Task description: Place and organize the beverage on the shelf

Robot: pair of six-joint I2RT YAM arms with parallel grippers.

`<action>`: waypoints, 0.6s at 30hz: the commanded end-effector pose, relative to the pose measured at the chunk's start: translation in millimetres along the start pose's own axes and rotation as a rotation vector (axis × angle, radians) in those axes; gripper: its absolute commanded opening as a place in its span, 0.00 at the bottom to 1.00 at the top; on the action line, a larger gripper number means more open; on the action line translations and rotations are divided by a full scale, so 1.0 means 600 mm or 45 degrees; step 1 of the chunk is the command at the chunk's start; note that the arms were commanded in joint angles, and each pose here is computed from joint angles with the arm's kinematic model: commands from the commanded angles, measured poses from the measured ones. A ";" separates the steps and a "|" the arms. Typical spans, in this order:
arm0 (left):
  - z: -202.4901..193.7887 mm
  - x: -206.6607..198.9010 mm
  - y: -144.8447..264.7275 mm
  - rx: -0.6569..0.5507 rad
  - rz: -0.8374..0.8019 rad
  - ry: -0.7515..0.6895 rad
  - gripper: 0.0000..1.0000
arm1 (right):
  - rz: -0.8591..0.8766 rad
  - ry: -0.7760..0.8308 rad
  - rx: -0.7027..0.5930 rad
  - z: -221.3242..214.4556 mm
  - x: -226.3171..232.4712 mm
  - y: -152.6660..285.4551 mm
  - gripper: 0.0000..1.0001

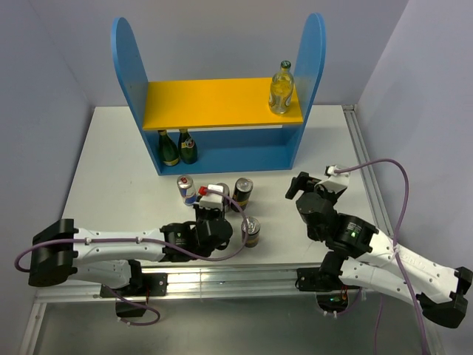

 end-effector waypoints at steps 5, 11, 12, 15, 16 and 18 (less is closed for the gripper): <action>0.195 0.013 0.039 -0.176 -0.025 0.122 0.00 | -0.005 -0.056 -0.051 0.010 -0.002 -0.001 0.86; 0.301 0.038 0.026 -0.219 -0.002 0.129 0.00 | 0.002 -0.065 -0.055 0.011 -0.003 0.001 0.86; 0.325 0.043 0.026 -0.241 -0.004 0.145 0.00 | 0.000 -0.067 -0.058 0.012 -0.004 0.000 0.86; 0.383 0.059 0.024 -0.318 -0.019 0.172 0.00 | 0.003 -0.076 -0.060 0.013 -0.005 0.001 0.86; 0.402 0.050 0.026 -0.347 -0.093 0.179 0.00 | 0.008 -0.081 -0.059 0.014 -0.005 0.002 0.86; 0.447 0.068 0.020 -0.392 -0.095 0.191 0.00 | 0.014 -0.089 -0.061 0.015 -0.006 0.003 0.86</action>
Point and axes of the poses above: each gripper's point midway between its finger pads, its own y axis back along the fingers, its own x axis along the line the jaws close on, z = x × y, the point moved 1 cm from there along y, back along the fingers, and after that the axes turned 11 degrees about -y, right-handed, at the moved point
